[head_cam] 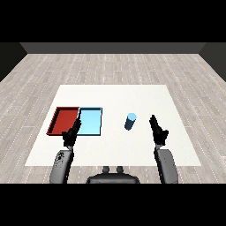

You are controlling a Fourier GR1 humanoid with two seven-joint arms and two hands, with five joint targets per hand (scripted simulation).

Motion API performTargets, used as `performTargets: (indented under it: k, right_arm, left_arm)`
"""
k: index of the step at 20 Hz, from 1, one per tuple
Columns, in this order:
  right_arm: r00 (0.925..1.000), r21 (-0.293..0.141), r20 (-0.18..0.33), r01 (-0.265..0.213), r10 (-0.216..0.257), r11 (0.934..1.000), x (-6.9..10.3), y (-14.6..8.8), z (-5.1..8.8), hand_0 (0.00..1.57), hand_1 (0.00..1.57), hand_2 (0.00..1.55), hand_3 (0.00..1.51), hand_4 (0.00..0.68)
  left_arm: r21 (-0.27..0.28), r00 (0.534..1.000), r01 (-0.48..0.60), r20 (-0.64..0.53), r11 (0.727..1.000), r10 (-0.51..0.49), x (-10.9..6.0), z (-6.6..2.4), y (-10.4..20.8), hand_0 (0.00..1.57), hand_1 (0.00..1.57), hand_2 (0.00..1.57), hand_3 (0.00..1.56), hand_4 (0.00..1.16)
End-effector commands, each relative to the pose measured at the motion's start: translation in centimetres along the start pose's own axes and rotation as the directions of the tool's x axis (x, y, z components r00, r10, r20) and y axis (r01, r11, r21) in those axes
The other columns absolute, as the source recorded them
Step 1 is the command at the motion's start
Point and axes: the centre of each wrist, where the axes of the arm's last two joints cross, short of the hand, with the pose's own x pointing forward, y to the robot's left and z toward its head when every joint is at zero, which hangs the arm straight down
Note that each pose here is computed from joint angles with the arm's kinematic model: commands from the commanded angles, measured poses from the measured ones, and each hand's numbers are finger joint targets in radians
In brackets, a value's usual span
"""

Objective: Pick the blue can and put it in the blue box

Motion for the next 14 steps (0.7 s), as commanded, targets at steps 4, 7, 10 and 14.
performTargets:
  k: [4, 7, 10, 14]
  right_arm:
    - [0.9997, 0.030, -0.014, -0.022, 0.022, 0.9993, 0.3, 3.1, -3.1, 0.00, 0.00, 0.00, 0.00, 0.000]
    - [0.9667, 0.145, 0.192, 0.142, -0.169, 0.9791, 2.8, 5.1, -3.6, 0.00, 0.00, 0.00, 0.00, 0.000]
    - [0.9569, 0.163, 0.202, 0.177, -0.209, 0.9705, 0.7, 4.8, -4.0, 0.00, 0.00, 0.00, 0.00, 0.000]
    - [0.9546, 0.200, 0.225, 0.151, -0.195, 0.9682, 1.2, 4.7, -4.4, 0.00, 0.00, 0.00, 0.00, 0.000]
  left_arm:
    - [0.060, 0.999, 0.029, 0.044, 0.998, -0.031, 0.6, -0.23, 1.0, 0.00, 0.00, 0.00, 0.00, 0.00]
    - [0.016, 0.937, -0.101, 0.337, 0.995, 0.090, 3.8, -1.08, 0.6, 0.00, 0.00, 0.00, 0.00, 0.00]
    - [0.012, 0.920, -0.094, 0.383, 0.995, 0.082, 2.5, -1.44, 1.8, 0.00, 0.00, 0.00, 0.00, 0.00]
    - [0.023, 0.923, -0.108, 0.375, 0.994, 0.091, 0.9, -1.49, 2.8, 0.00, 0.00, 0.00, 0.00, 0.00]
